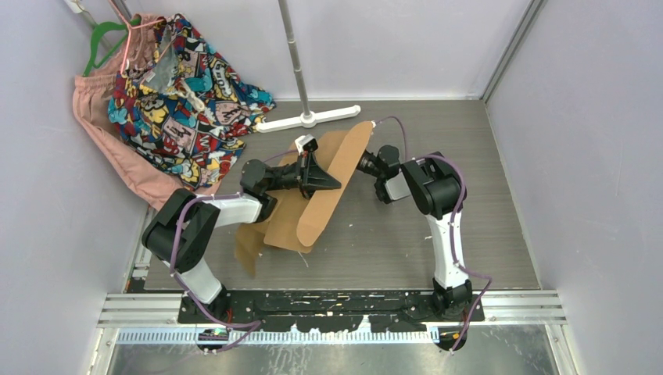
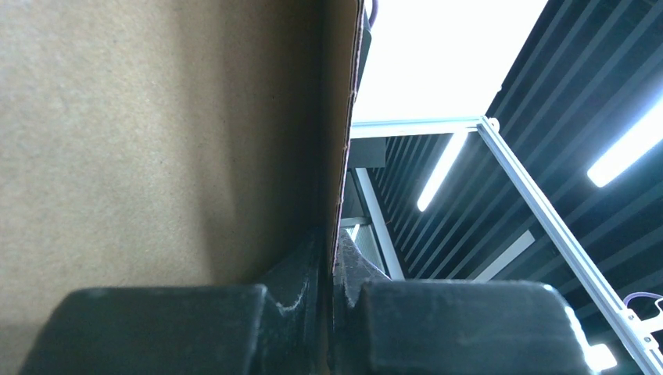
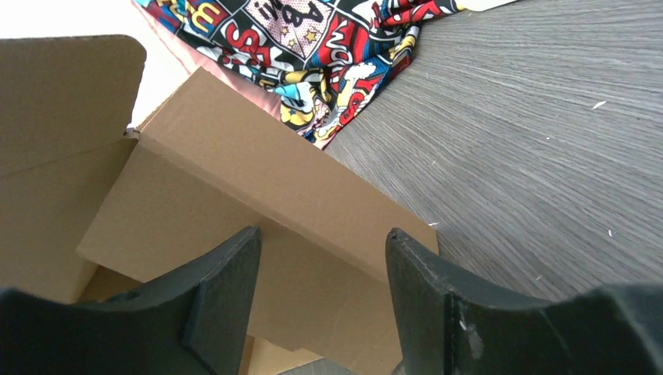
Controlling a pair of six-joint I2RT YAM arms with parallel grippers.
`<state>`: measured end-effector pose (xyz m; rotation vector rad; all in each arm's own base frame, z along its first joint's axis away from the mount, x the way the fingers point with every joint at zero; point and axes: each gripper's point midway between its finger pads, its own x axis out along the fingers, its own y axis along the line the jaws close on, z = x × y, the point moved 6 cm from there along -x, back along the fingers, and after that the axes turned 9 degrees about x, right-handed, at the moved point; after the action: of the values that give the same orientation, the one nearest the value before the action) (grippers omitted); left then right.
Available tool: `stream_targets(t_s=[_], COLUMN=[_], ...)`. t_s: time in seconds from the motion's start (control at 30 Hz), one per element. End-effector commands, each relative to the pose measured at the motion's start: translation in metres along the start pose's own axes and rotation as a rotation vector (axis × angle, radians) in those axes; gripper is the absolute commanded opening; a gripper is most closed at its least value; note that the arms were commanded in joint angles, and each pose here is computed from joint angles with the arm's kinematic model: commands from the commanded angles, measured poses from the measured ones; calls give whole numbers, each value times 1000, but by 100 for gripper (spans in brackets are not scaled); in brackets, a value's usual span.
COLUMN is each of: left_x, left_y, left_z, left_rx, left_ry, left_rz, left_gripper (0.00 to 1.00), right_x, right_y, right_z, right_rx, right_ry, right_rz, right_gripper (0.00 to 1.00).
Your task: Fold the paper box
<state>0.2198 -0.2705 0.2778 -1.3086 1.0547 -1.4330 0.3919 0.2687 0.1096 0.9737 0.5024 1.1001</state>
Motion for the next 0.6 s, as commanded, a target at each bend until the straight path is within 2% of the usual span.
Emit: stream_targets(t_s=[0.0, 0.43, 0.57], left_x=[2, 2, 3], left_y=[-12, -11, -11], left_z=[-3, -4, -3], left_rx=[34, 22, 15], left_ry=[31, 45, 49], left_rz=[-33, -27, -25], left_gripper=[7, 7, 7], right_x=[11, 29, 35], right_y=[29, 23, 18], right_z=[9, 2, 3], right_rx=[-158, -234, -244], right_ry=[-21, -10, -8], right_rz=[94, 118, 128], right_gripper=[66, 78, 79])
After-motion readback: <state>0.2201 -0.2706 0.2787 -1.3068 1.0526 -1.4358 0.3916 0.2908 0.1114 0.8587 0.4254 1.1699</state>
